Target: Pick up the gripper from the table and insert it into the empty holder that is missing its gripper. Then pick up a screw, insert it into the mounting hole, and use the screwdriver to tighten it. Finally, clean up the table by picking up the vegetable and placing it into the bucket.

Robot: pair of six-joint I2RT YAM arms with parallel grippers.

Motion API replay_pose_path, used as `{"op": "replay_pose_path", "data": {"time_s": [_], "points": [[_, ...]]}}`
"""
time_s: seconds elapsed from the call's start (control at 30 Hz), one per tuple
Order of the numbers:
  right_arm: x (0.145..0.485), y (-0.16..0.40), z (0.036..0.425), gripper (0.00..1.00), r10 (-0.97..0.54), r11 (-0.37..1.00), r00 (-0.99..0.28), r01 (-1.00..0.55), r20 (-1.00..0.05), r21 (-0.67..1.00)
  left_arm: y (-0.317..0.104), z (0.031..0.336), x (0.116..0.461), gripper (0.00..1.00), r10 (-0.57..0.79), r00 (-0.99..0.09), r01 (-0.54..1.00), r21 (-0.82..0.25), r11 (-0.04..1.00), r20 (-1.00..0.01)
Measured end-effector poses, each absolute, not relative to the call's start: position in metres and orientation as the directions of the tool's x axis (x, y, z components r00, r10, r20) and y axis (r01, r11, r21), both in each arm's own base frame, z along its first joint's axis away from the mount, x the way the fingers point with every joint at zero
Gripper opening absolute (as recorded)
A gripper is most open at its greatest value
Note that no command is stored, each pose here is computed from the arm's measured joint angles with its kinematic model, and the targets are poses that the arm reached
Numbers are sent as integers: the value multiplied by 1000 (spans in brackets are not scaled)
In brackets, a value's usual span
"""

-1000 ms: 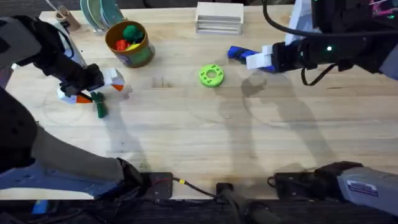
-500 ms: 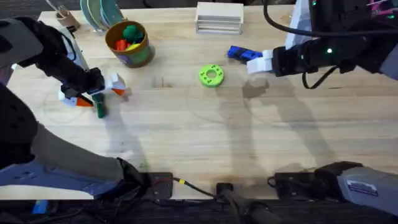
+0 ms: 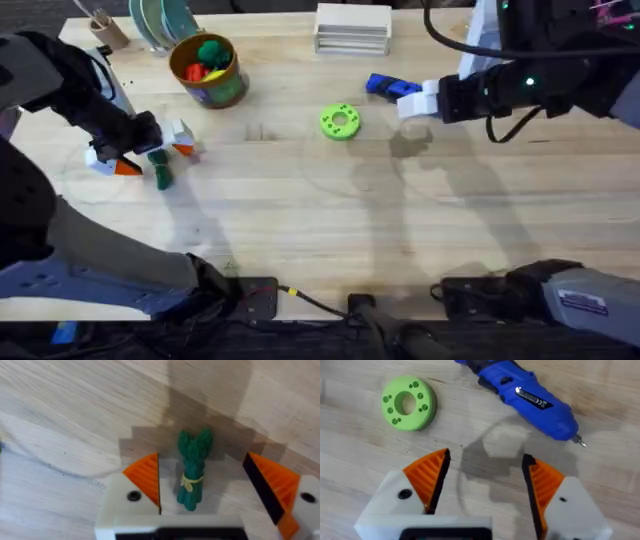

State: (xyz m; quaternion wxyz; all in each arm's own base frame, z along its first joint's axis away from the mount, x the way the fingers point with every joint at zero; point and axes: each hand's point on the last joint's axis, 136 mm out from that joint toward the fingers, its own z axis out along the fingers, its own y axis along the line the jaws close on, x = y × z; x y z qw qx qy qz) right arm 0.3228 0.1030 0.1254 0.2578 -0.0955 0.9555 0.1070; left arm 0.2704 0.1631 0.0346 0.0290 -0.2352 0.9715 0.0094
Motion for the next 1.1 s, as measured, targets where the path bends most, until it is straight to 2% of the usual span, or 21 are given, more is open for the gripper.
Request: {"op": "replay_pose_path", "data": {"time_s": [0.07, 0.17, 0.47, 0.67, 0.8, 1.1], "points": [[322, 103, 125, 915, -128, 959, -850, -237, -511, 155, 164, 35, 271, 998, -457, -887, -458, 5, 889, -66], [321, 103, 124, 915, -128, 959, -852, -237, -507, 155, 164, 35, 271, 947, -457, -887, -458, 5, 889, -65], [321, 102, 124, 915, -128, 959, -854, -236, -505, 155, 163, 35, 270, 650, -460, -886, -461, 4, 888, -61], [321, 103, 124, 915, -126, 959, -854, -234, -504, 156, 163, 35, 270, 624, -460, -886, -461, 4, 887, -60], [321, 102, 124, 915, -126, 960, -854, -234, -504, 156, 163, 35, 270, 660, -460, -886, -461, 4, 887, -61], [321, 102, 124, 915, -126, 960, -854, -234, -505, 156, 162, 31, 270, 660, -465, -883, -466, -1, 885, -63]]}}
